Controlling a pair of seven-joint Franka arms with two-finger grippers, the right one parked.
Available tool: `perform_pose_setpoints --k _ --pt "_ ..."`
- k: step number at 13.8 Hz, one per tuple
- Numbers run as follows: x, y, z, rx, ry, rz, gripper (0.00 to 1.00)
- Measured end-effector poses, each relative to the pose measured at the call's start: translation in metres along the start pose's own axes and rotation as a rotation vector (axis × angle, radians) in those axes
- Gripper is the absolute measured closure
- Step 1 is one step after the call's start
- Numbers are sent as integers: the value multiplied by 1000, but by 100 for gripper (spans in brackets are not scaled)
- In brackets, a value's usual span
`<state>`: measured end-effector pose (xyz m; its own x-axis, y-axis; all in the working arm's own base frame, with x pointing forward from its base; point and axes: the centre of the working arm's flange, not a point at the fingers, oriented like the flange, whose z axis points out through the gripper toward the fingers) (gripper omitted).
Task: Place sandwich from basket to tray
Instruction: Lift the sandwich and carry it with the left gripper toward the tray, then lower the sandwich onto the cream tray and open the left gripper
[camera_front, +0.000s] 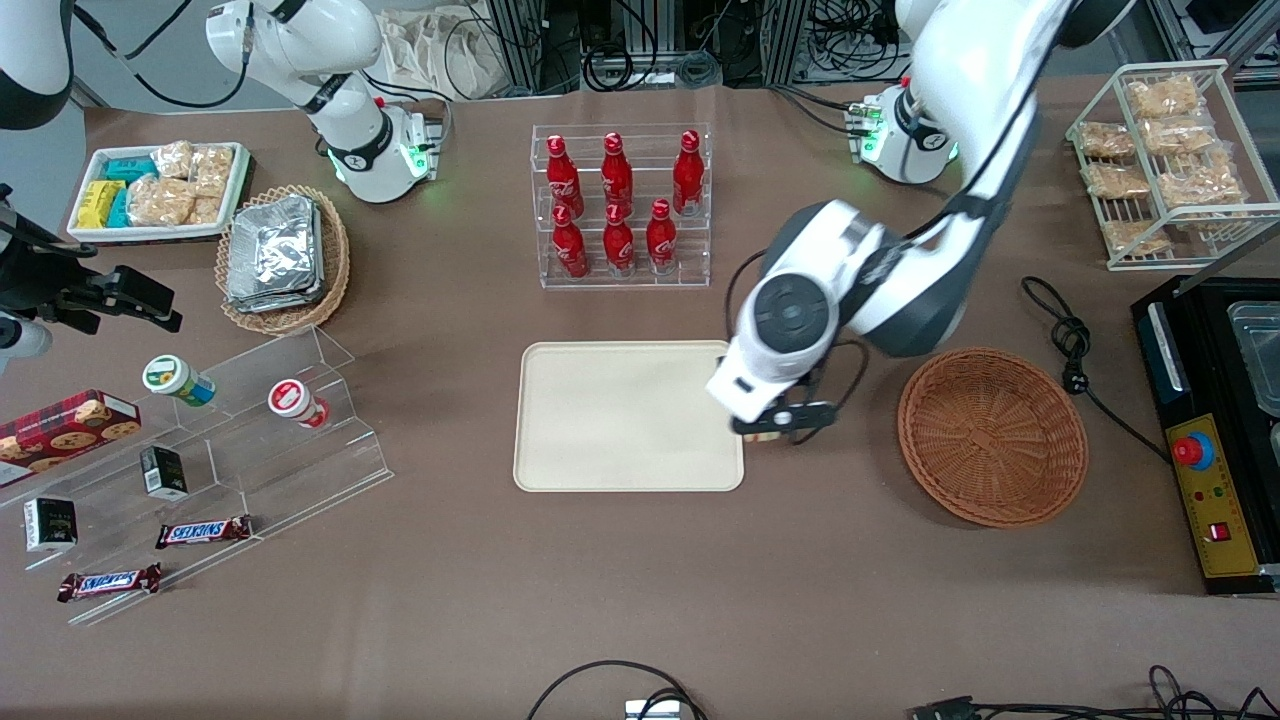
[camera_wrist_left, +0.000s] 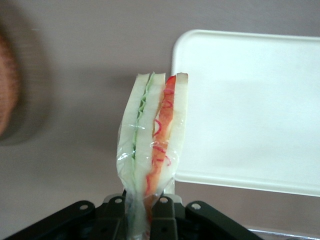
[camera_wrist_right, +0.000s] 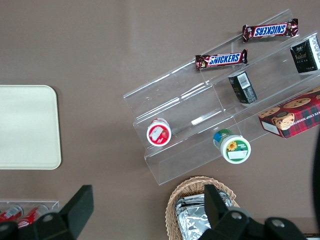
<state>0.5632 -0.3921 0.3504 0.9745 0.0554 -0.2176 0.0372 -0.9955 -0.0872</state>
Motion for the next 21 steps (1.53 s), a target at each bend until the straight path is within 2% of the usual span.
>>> perform_pose_setpoints --k 2,6,8,9,16,17,21 --pt "1 22 23 -4 -12 25 85" --pt "14 45 65 -53 10 39 84" --pt "15 49 82 -49 -6 41 81" --pt "15 51 87 -46 -12 42 74" --pt "13 52 87 -38 -15 23 4" --pt "14 51 84 -35 -14 14 0" --pt "21 30 35 -33 23 -24 0"
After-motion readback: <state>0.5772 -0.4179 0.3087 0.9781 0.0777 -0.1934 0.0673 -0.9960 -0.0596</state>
